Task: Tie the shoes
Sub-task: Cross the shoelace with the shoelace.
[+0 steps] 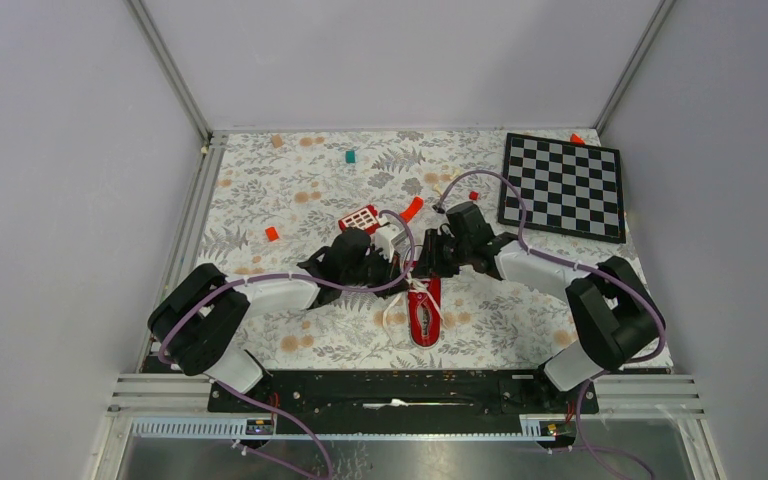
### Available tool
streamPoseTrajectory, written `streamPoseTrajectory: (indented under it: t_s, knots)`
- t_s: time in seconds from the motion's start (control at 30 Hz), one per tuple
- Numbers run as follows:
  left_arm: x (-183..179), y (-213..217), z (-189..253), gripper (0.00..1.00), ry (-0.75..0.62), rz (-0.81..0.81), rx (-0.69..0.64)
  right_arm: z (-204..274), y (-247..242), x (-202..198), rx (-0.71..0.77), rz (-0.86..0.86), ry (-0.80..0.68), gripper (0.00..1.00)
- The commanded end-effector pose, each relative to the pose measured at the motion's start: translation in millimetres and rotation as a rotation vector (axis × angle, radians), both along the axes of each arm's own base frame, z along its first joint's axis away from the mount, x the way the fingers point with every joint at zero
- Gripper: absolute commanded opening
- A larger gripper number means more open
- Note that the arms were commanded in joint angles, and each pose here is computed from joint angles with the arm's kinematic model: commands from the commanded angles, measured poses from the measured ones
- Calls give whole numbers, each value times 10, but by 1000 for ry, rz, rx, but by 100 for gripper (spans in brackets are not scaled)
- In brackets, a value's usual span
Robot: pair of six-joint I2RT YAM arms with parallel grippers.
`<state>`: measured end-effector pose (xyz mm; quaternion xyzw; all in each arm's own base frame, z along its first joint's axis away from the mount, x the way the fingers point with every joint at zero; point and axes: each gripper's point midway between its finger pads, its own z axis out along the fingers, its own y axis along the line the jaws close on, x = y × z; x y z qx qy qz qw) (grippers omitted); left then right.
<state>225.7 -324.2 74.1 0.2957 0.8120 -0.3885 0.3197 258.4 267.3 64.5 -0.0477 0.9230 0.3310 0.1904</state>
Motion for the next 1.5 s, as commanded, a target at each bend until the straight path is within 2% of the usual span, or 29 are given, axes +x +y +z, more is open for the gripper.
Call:
streamPoseTrajectory:
  t_s: [0.0, 0.03, 0.13, 0.2, 0.5, 0.7, 0.83, 1.0, 1.07, 1.23, 1.3, 1.47]
  knots:
    - [64, -78, 147, 0, -38, -19, -46, 110, 109, 58, 33, 37, -25, 29]
    - [61, -82, 155, 0, -38, -20, -51, 122, 109, 68, 35, 36, -30, 26]
    - [52, -81, 161, 0, -37, -20, -57, 165, 64, 107, 19, 9, -59, 7]
    - [47, -76, 166, 0, -34, -20, -57, 206, 8, 130, 5, -18, -87, 0]
    - [-2, -236, 308, 0, 2, -61, -119, 369, -429, 230, -101, -207, -234, 0]
    - [-6, -303, 366, 0, -4, -69, -125, 524, -660, 233, -155, -269, -310, 0]
    - [9, -296, 420, 0, -21, -67, -125, 683, -701, 276, -161, -267, -378, 0]
    - [19, -296, 401, 0, -16, -65, -112, 776, -546, 370, -116, -231, -396, 0]
    - [16, -295, 398, 0, -12, -63, -113, 746, -543, 417, -145, -240, -369, 4]
    - [15, -271, 424, 0, -22, -55, -112, 686, -493, 347, -106, -277, -282, 43]
    - [16, -269, 409, 0, -23, -56, -106, 623, -490, 306, -66, -324, -249, 54]
    - [32, -287, 402, 0, -15, -54, -109, 506, -308, 164, 77, -335, -148, 57]
